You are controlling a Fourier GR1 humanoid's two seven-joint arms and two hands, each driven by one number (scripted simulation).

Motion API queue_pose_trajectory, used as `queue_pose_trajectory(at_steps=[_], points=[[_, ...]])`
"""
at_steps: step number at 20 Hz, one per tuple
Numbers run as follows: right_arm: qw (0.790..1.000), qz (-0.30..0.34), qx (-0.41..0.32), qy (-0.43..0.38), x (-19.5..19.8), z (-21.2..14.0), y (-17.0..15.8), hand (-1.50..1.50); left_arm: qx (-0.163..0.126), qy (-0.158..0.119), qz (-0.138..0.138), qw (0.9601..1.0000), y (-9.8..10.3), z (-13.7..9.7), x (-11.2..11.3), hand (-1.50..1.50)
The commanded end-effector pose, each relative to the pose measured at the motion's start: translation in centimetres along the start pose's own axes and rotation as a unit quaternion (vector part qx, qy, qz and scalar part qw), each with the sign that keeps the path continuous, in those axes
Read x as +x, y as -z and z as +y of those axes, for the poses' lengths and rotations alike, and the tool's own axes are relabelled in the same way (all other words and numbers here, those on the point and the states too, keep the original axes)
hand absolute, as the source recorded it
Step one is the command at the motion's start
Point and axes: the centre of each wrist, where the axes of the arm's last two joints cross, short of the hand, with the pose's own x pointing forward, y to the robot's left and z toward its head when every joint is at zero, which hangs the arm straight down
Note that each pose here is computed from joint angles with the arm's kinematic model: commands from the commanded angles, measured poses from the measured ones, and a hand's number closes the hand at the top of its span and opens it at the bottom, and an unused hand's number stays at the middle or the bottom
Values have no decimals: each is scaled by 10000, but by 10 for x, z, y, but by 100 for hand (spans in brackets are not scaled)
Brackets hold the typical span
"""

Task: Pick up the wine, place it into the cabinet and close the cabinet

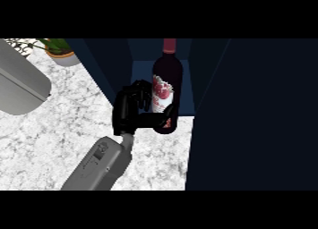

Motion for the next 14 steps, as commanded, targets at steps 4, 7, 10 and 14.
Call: queue_pose_trajectory(at_steps=[4, 7, 10, 14], points=[[9987, -280, 280, 332, 42, 2, -29, -150, 160, 147, 169, 9996, 3, -7, -27, 150], [9990, -202, 204, 356, 45, 0, -33, -150, 226, 65, 107, 9997, 1, 6, -42, 150], [9986, -288, 243, 381, 39, -3, -24, -150, 365, -110, 108, 9992, 13, -3, -35, 150], [9984, -246, 216, 452, 38, 9, -32, -150, 367, -368, 384, 9979, 33, 3, -34, 150]])
